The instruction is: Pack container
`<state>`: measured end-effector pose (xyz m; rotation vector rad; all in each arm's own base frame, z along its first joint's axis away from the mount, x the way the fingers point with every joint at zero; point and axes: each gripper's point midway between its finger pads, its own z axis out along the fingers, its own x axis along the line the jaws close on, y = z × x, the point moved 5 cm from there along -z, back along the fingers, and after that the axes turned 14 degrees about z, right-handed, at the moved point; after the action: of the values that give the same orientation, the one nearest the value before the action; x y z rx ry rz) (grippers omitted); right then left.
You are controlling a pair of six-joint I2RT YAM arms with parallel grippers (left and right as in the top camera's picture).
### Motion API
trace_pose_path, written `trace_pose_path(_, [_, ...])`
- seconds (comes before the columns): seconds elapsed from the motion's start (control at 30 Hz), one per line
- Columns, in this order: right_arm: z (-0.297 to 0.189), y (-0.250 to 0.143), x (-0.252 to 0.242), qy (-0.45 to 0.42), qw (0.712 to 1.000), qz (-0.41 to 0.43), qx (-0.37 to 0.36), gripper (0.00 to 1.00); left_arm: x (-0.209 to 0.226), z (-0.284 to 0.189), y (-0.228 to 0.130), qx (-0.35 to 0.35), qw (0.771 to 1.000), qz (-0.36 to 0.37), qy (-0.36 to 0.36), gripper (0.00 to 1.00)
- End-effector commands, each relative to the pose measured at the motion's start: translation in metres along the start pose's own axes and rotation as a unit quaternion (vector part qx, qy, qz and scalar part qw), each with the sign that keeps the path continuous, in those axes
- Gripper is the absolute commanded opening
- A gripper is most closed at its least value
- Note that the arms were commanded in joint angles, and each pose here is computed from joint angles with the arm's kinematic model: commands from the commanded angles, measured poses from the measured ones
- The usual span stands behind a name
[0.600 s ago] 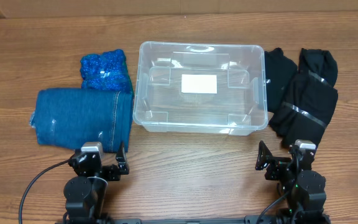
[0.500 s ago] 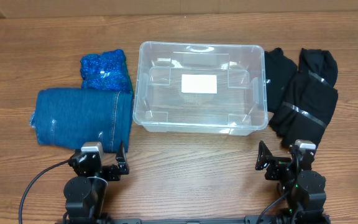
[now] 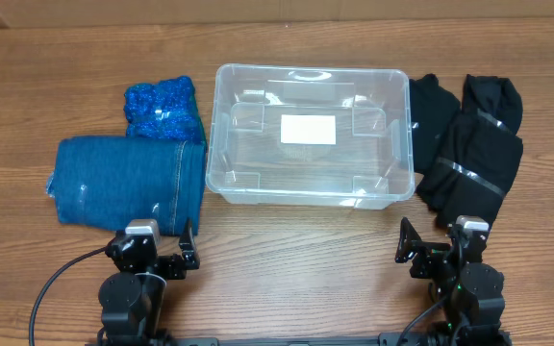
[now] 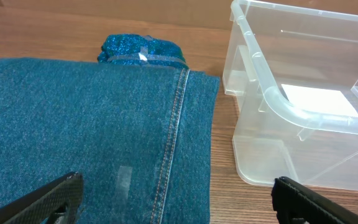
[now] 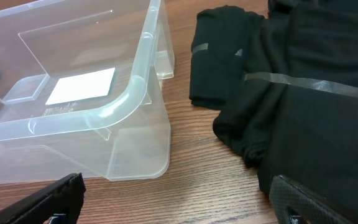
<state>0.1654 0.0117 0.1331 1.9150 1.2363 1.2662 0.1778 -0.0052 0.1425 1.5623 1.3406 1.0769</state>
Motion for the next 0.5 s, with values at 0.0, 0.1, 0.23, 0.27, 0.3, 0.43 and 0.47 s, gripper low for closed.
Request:
trace_pose_path(0.0, [0.003,-0.004,-0.003,-0.003,1.0,0.003,0.002,1.0,0.003,0.0,0.001,-0.005,1.0,0.004,0.009,1.0])
trace_pose_path(0.1, [0.003,-0.004,-0.003,-0.003,1.0,0.003,0.002,1.0,0.003,0.0,0.0,-0.003,1.0,0.004,0.009,1.0])
trace_pose_path(0.23, [0.003,-0.004,-0.003,-0.003,1.0,0.003,0.002,1.0,0.003,0.0,0.0,-0.003,1.0,0.004,0.011,1.0])
trace_pose_path(0.27, [0.003,-0.004,-0.003,-0.003,1.0,0.003,0.002,1.0,0.003,-0.001,0.0,-0.001,1.0,0.004,0.011,1.0])
trace_pose_path(0.3, [0.003,-0.004,-0.003,-0.003,1.0,0.003,0.002,1.0,0.003,-0.003,0.002,0.0,1.0,0.002,0.011,1.0])
trace_pose_path(0.43, [0.003,-0.004,-0.003,-0.003,1.0,0.003,0.002,1.0,0.02,-0.026,0.048,-0.021,0.996,-0.058,0.059,1.0])
trace_pose_path(0.47, [0.003,-0.004,-0.003,-0.003,1.0,0.003,0.002,1.0,0.025,-0.031,0.064,-0.026,0.995,-0.063,0.074,1.0])
